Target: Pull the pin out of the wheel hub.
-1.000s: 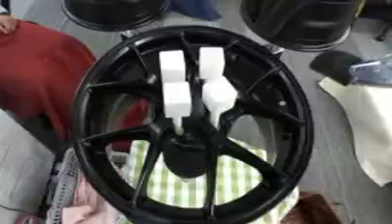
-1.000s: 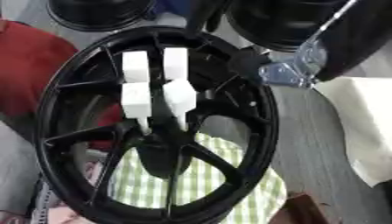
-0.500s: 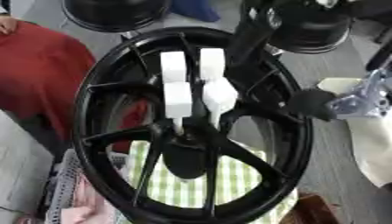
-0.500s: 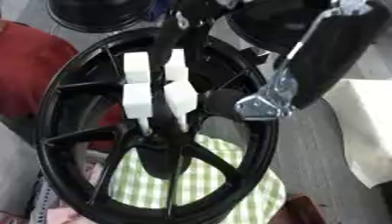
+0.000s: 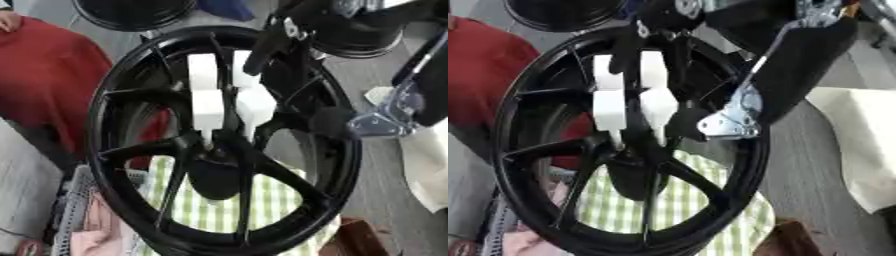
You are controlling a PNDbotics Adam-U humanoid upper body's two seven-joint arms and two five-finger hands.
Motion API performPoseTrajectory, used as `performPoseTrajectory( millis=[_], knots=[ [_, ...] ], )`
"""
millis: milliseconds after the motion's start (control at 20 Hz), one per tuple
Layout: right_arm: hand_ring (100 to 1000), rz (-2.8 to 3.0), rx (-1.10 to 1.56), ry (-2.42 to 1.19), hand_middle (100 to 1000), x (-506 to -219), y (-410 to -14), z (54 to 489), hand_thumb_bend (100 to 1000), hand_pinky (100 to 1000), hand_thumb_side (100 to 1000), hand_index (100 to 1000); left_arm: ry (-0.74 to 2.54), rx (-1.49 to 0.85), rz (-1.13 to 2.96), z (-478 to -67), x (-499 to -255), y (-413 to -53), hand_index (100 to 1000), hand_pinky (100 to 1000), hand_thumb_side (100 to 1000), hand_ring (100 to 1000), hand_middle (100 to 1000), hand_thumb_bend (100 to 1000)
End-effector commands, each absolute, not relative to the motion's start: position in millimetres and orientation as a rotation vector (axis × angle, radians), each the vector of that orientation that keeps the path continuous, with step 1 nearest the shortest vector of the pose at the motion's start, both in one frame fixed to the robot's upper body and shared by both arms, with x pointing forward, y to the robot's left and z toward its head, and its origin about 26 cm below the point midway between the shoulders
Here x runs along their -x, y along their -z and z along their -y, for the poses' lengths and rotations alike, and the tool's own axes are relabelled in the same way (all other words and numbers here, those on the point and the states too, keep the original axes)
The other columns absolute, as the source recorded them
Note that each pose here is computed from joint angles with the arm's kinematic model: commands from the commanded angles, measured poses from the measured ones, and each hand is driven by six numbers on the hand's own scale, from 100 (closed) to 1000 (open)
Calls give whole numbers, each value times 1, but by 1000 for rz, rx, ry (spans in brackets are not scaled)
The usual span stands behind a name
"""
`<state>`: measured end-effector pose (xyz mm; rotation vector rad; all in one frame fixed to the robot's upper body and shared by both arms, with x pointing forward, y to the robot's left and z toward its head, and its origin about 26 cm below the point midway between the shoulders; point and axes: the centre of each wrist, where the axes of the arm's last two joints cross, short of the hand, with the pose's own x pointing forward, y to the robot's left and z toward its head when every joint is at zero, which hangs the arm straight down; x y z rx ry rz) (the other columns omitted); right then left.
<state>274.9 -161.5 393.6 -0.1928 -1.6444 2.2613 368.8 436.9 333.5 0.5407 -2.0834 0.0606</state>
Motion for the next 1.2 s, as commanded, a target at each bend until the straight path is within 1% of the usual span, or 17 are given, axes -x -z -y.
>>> performPoseTrajectory(
  millis=[50, 200, 350, 500, 700, 750, 800, 850, 950, 1000, 1200],
  knots=[
    [664, 1650, 260, -2231, 824, -278, -399, 166, 231, 677, 341, 900, -55, -563, 2106, -440, -363, -346, 852, 852, 664, 744, 683, 456],
    [677, 1649, 283, -2207, 820, -283, -399, 168, 235, 678, 344, 895, -47, -552, 2109, -439, -363, -346, 856, 863, 683, 750, 690, 422],
    [657, 1643, 292, -2188, 807, -287, -398, 170, 239, 660, 341, 881, -42, -542, 2110, -439, -363, -346, 853, 863, 685, 750, 689, 419],
    [654, 1631, 303, -2179, 803, -291, -395, 170, 244, 661, 342, 877, -42, -536, 2110, -438, -364, -345, 852, 864, 688, 750, 689, 416],
    [609, 1614, 321, -2155, 803, -299, -392, 174, 247, 636, 345, 874, -43, -530, 2110, -438, -364, -344, 851, 865, 692, 750, 690, 411],
    [541, 1610, 326, -2147, 799, -302, -392, 175, 248, 578, 348, 874, -44, -529, 2109, -438, -364, -344, 851, 866, 692, 750, 690, 410],
    [493, 1606, 329, -2142, 796, -304, -391, 176, 250, 524, 345, 873, -44, -528, 2109, -438, -364, -344, 851, 866, 693, 751, 691, 409],
    [414, 1605, 332, -2140, 786, -305, -390, 177, 256, 433, 342, 869, -44, -526, 2109, -438, -364, -344, 851, 867, 693, 751, 691, 407],
    [304, 1604, 335, -2140, 782, -307, -390, 178, 264, 299, 339, 859, -44, -523, 2109, -438, -365, -344, 851, 867, 694, 751, 691, 407],
    [278, 1604, 333, -2140, 785, -307, -389, 178, 265, 264, 338, 857, -45, -522, 2109, -437, -365, -343, 851, 867, 694, 751, 691, 406],
    [261, 1599, 341, -2134, 799, -309, -388, 179, 271, 236, 329, 857, -45, -514, 2109, -437, -365, -342, 851, 867, 696, 751, 692, 404]
  ],
)
